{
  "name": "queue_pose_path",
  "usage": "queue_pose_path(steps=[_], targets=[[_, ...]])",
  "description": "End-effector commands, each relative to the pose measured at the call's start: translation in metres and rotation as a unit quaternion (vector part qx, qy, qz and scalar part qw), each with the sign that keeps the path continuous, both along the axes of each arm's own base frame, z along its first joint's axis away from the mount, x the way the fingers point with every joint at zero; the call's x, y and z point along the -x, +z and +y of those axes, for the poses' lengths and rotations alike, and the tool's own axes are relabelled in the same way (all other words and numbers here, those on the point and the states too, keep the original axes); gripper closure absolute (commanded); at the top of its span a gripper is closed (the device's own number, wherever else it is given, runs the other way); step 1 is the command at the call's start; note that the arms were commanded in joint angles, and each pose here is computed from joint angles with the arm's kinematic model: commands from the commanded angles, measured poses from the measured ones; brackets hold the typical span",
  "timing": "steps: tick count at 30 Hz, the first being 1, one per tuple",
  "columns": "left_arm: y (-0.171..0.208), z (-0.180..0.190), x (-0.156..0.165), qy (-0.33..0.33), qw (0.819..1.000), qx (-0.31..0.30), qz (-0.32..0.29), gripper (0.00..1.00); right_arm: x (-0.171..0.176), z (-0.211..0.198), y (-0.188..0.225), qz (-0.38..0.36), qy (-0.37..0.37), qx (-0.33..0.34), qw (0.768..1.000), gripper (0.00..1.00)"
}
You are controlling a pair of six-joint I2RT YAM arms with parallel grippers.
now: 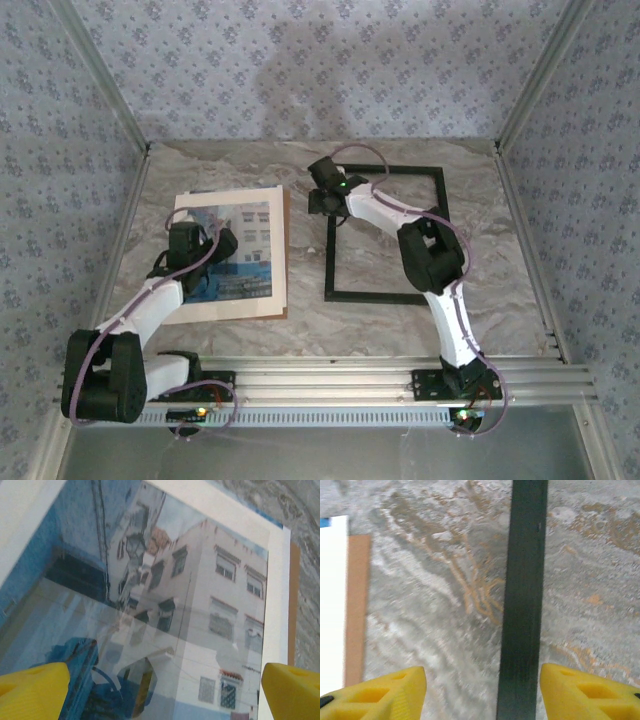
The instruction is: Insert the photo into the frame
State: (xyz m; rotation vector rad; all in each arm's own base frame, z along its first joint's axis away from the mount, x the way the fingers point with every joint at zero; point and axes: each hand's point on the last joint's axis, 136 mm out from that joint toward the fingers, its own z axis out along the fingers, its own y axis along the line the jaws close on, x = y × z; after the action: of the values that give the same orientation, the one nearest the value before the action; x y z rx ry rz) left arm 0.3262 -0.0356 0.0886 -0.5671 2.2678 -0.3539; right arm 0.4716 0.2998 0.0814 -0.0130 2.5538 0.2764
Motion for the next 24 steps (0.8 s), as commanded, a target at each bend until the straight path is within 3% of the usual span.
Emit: queue_pose_path(steps=[1,11,24], targets=[[-0.015,-0.008,0.016,-0.01,0.999,0.033,0.024,0.01,0.016,0.031,0.035,-0.003,0.057,-0.094,0.994,0.4],[-0.016,-0.06,0.018,-0.076,0.994,0.068,0.027,0.02,0.06,0.079,0.022,0.033,0.124,-0.165,0.978,0.43],[-0.028,-0.141,0.008,-0.132,0.983,0.122,0.044,0.01,0.061,0.054,0.025,0.024,0.108,-0.164,0.98,0.43]])
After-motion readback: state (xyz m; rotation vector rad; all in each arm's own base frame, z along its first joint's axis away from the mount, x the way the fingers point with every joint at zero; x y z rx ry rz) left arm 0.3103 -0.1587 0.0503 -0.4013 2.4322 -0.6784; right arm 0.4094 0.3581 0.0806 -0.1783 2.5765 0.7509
